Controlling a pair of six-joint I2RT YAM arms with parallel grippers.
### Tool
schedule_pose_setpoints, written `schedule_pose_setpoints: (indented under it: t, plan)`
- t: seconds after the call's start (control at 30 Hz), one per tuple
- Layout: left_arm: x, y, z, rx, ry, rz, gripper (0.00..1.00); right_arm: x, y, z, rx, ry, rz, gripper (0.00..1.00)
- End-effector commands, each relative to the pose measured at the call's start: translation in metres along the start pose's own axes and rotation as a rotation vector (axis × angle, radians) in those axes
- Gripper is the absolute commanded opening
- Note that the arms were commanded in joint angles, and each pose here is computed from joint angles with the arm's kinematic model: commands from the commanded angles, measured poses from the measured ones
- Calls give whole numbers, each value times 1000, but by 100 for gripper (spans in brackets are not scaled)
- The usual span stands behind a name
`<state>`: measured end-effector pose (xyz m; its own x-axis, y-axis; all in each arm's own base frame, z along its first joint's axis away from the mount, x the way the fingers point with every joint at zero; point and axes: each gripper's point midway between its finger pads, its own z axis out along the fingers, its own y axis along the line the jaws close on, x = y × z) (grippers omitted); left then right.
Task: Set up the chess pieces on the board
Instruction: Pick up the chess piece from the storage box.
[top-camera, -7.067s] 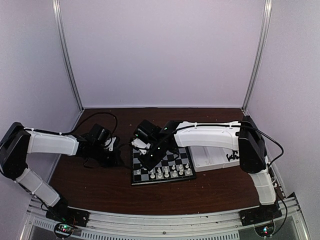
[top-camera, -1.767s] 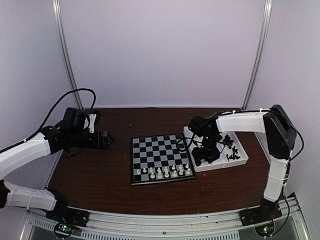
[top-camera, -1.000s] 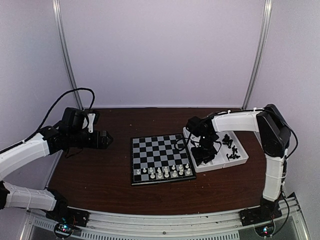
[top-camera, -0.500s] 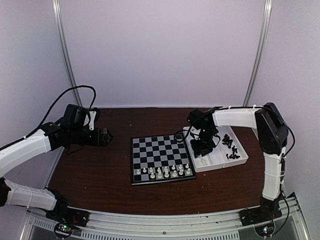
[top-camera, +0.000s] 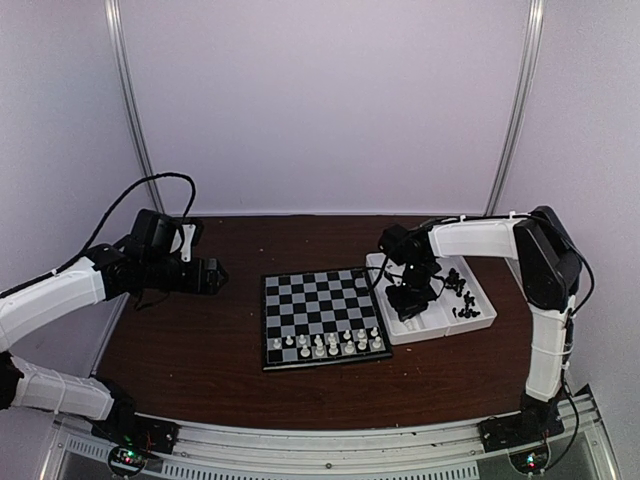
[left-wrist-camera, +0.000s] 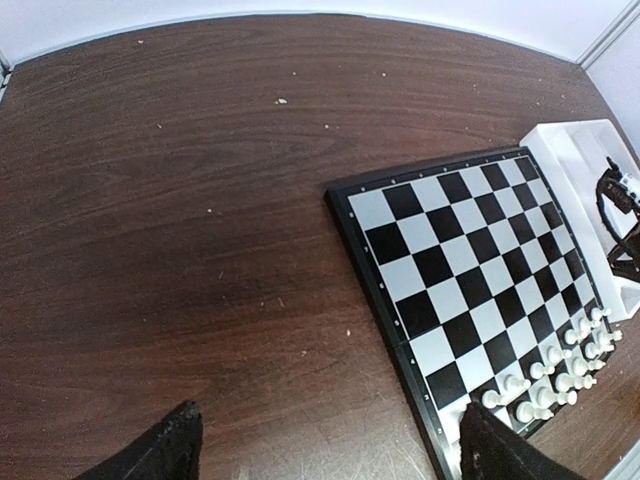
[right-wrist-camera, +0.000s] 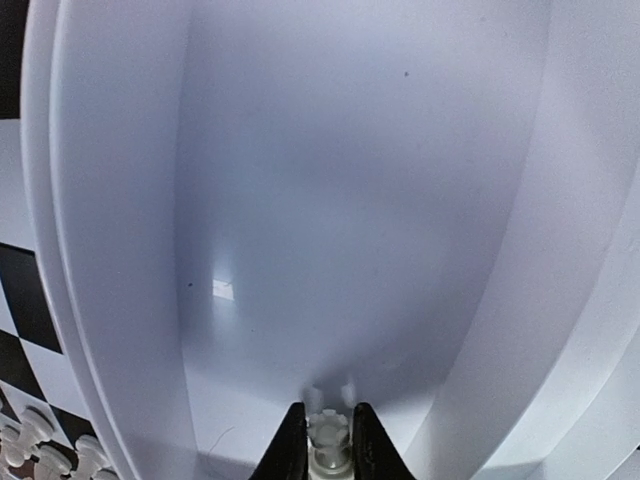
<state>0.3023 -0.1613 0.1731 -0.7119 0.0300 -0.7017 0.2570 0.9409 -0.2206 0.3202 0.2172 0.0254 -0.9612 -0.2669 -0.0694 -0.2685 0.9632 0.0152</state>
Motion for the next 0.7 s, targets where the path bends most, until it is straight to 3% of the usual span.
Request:
schedule_pose_setpoints:
  t: [0.0, 0.33, 0.67]
  plan:
    - [-20, -7, -5, 30, -60, 4, 89, -13, -3, -8, 26, -45, -22, 16]
    - [-22, -7, -7, 30, -60, 4, 89, -40, -1, -39, 29, -148, -36, 13]
    - [-30, -53, 3, 281, -59, -25, 92, -55, 2, -99, -12, -317, -39, 13]
